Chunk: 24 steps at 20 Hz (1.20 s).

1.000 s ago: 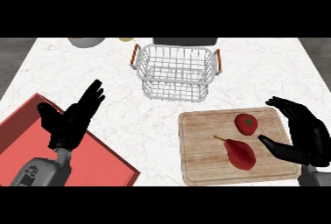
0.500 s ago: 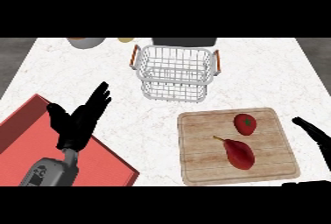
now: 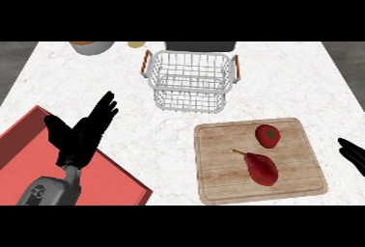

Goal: Pick the pear from the cutting board and place it in the tiered basket

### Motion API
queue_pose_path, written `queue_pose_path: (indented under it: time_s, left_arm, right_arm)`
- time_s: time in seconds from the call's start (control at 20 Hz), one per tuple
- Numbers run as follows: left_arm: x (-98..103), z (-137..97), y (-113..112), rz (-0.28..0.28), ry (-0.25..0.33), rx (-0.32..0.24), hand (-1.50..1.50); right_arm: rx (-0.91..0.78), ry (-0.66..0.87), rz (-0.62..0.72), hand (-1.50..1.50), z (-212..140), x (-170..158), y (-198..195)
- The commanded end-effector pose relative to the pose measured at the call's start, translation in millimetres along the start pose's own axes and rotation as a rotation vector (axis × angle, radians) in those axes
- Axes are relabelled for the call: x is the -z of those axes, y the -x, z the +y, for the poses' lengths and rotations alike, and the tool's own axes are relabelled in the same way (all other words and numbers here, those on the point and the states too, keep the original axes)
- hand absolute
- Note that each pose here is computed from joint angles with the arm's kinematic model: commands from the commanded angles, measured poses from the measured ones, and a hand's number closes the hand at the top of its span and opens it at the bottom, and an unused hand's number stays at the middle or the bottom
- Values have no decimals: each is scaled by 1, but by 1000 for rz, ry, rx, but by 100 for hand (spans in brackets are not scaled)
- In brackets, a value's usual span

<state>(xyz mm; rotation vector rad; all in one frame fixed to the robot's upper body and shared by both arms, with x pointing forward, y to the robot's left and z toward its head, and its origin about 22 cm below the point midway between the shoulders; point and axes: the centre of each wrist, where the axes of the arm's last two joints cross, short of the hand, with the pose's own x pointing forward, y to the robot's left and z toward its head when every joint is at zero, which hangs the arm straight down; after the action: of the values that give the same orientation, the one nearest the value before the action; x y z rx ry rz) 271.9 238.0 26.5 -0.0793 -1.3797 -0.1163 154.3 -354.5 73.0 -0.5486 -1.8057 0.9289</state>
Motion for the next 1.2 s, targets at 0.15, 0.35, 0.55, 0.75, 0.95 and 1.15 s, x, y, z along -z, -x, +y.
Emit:
queue_pose_path:
  time_s: [0.15, 0.35, 0.55, 0.75, 0.95, 1.15]
  left_arm:
    - [14, -13, -4, -9, 13, 12, 0]
    - [13, -5, 4, -27, 28, -10, 0]
    - [-2, -4, -4, -13, 39, 7, 0]
    - [2, 10, 3, -10, 53, -10, 0]
    - [13, -13, 6, -4, 19, 7, 0]
    - [3, -9, -9, -20, 51, -8, 0]
  right_arm:
    - [-40, -61, 118, -150, 39, -1, -85]
    - [-123, -54, 200, -150, 40, 7, -112]
    - [-230, -112, 286, -150, 70, 6, -103]
    - [-254, -142, 306, -150, 89, 21, -122]
    - [-210, -177, 322, -150, 97, 6, -121]
    - [-256, -184, 361, -150, 92, 29, -79]
